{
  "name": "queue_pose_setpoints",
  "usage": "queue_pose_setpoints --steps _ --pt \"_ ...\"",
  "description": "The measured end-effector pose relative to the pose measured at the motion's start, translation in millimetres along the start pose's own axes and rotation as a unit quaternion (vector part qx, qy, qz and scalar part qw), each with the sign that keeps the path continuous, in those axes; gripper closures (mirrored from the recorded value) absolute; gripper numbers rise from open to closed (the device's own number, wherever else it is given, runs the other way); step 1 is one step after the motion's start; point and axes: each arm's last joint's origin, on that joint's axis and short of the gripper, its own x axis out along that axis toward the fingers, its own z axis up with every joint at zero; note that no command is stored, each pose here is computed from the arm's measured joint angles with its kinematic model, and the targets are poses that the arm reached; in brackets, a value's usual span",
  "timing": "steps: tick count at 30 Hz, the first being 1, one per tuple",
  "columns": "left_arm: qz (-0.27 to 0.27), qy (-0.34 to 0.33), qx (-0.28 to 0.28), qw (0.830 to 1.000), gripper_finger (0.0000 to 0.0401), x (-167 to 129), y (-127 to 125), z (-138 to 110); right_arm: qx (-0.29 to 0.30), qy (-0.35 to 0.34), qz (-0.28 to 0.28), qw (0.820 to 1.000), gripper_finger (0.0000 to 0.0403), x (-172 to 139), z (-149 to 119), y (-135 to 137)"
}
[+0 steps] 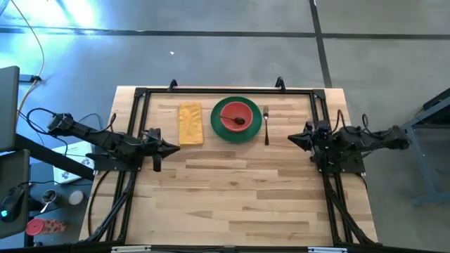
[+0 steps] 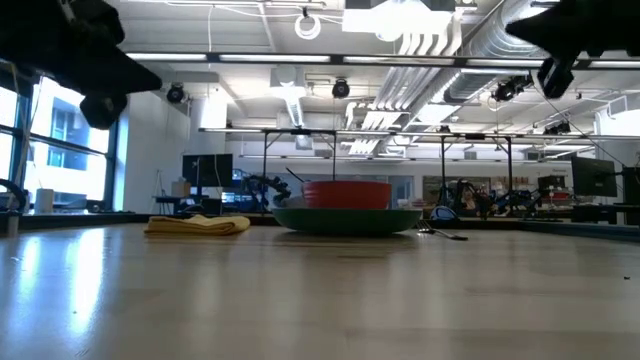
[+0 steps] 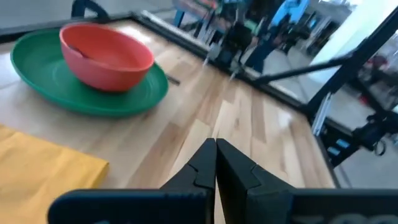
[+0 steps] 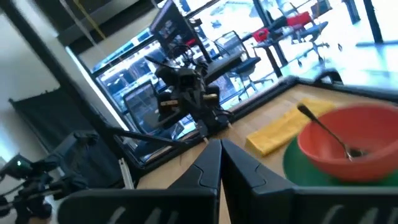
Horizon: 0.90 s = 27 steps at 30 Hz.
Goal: Set table place
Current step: Return to Home Position
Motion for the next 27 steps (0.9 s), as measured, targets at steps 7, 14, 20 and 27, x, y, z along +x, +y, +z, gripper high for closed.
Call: queue_pose_setpoints --steps 7,14,20,27 --pt "-0.017 -0.04 -0.014 0.999 0.0401 -11 17 -17 0.048 -0.01 -0.011 0.999 0.0403 4 -33 -28" --pt "-0.007 -0.082 0.004 0.997 0.0401 -19 23 -16 0.049 0.004 -0.038 0.998 0.0403 5 -49 -46" --pt "0.008 -0.076 0.009 0.997 0.0401 -17 24 -17 -0.013 0.01 -0.062 0.998 0.0403 5 -50 -51" --pt "0.008 -0.078 0.025 0.997 0.0401 -17 24 -17 -0.092 0.015 -0.061 0.994 0.0403 5 -50 -51"
